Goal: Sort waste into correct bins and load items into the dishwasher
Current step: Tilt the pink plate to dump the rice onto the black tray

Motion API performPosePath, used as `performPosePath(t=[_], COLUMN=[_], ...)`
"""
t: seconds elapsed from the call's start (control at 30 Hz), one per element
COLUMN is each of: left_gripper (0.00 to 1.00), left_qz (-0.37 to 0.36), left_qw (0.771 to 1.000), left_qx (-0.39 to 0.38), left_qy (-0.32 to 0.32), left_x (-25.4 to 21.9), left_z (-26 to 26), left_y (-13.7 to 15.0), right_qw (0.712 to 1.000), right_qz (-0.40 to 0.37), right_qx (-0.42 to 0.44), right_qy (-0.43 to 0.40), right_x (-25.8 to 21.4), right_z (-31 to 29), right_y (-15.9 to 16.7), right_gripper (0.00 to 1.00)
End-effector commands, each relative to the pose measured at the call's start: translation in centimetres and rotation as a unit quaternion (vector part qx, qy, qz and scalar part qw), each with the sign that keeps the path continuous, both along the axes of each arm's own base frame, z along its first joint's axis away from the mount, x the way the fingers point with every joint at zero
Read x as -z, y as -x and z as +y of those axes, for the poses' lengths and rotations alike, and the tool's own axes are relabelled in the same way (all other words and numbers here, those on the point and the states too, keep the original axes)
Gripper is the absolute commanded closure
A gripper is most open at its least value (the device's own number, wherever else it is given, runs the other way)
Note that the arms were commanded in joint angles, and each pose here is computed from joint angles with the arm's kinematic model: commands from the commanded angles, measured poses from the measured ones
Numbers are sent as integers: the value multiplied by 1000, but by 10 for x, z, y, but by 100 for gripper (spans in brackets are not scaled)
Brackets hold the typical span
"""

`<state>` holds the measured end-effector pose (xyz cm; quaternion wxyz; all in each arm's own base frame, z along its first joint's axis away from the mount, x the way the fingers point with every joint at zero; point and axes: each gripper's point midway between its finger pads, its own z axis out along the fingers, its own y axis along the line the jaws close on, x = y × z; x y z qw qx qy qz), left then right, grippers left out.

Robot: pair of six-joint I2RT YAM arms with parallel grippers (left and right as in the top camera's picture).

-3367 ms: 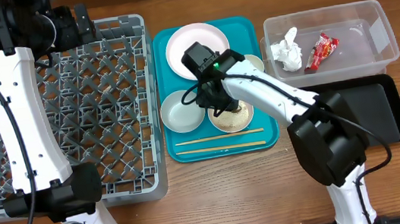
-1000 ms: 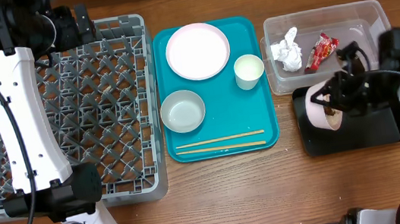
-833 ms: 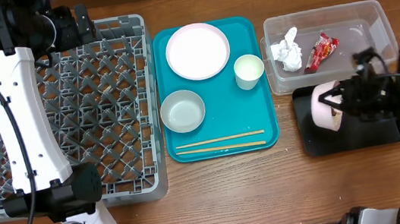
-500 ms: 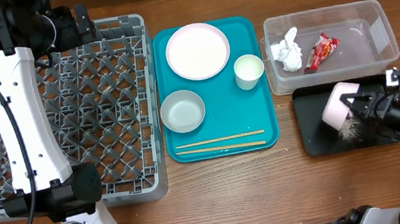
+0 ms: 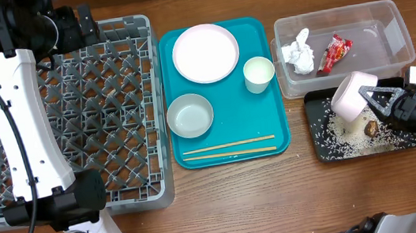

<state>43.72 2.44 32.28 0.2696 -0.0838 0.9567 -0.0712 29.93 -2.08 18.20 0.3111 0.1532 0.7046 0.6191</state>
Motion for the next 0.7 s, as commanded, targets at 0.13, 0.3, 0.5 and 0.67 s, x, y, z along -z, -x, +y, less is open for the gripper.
performPosePath(t=[0.13,0.3,0.5,0.67], left_gripper=[0,0,0,0], left_qz=[-17,-17,-17,-17], left_qw=[1000,1000,1000,1000], left_qx=[-4,-4,-4,-4], left_qy=[-2,-2,-2,-2], left_x=[-13,-13,-13,-13], left_z=[-1,-1,-1,-1], left_y=[3,3,3,3], right_qw=[992,982,987,989], right_qz=[74,121,103,128], right_qx=[18,25,25,30], right_qy=[-100,-141,-125,-67], right_x=[-9,-9,-9,-1], right_z=[-10,-15,-18,-13], right_y=[1,0,-2,-3], right_gripper=[96,96,96,96])
